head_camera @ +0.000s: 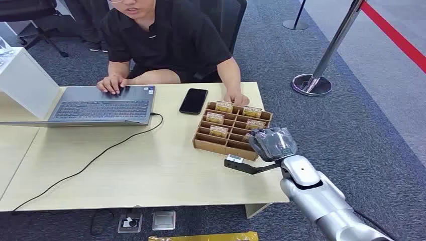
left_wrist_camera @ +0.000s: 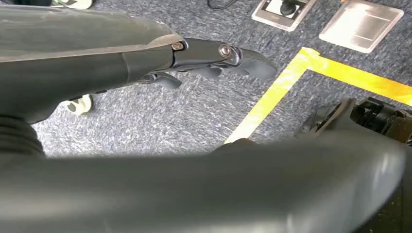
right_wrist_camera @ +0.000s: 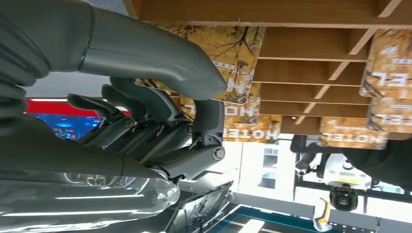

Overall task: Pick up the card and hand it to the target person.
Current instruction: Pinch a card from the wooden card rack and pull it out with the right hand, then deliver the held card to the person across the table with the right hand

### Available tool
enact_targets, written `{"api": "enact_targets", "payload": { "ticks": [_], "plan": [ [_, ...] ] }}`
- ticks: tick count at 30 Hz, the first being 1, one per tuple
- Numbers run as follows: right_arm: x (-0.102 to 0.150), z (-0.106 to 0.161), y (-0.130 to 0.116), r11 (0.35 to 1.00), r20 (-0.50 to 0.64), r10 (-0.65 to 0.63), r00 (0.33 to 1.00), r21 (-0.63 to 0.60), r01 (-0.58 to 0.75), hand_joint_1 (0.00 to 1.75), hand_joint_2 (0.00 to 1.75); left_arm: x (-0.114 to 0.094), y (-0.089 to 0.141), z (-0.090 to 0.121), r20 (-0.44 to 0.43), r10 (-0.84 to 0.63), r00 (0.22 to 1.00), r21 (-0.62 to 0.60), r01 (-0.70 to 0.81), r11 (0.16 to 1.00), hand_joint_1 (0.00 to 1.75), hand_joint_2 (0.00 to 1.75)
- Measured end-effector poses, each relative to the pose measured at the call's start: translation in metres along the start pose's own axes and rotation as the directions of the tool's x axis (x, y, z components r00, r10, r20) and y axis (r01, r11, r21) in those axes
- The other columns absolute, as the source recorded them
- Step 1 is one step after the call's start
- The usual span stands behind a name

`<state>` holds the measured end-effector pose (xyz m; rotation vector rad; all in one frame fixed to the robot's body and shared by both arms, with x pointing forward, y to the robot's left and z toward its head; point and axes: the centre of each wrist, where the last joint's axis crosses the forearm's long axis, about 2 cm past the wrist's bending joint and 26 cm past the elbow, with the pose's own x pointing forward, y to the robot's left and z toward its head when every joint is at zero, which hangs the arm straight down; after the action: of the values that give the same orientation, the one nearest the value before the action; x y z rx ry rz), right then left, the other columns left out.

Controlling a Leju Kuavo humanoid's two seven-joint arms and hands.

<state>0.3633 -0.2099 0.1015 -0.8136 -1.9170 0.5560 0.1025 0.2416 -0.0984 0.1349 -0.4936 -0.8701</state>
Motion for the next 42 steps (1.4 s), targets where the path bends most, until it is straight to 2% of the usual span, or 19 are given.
{"api": "enact_targets", "payload": {
  "ticks": [42],
  "plan": [
    [-0.024, 0.016, -0.005, 1.0, -0.095, 0.028, 0.995, 0.005, -0.028, 0.0, 0.0, -0.002, -0.002, 0.001, -0.003, 0.004, 1.0, 0.003, -0.004, 1.0, 0.0, 0.0]
  ]
}}
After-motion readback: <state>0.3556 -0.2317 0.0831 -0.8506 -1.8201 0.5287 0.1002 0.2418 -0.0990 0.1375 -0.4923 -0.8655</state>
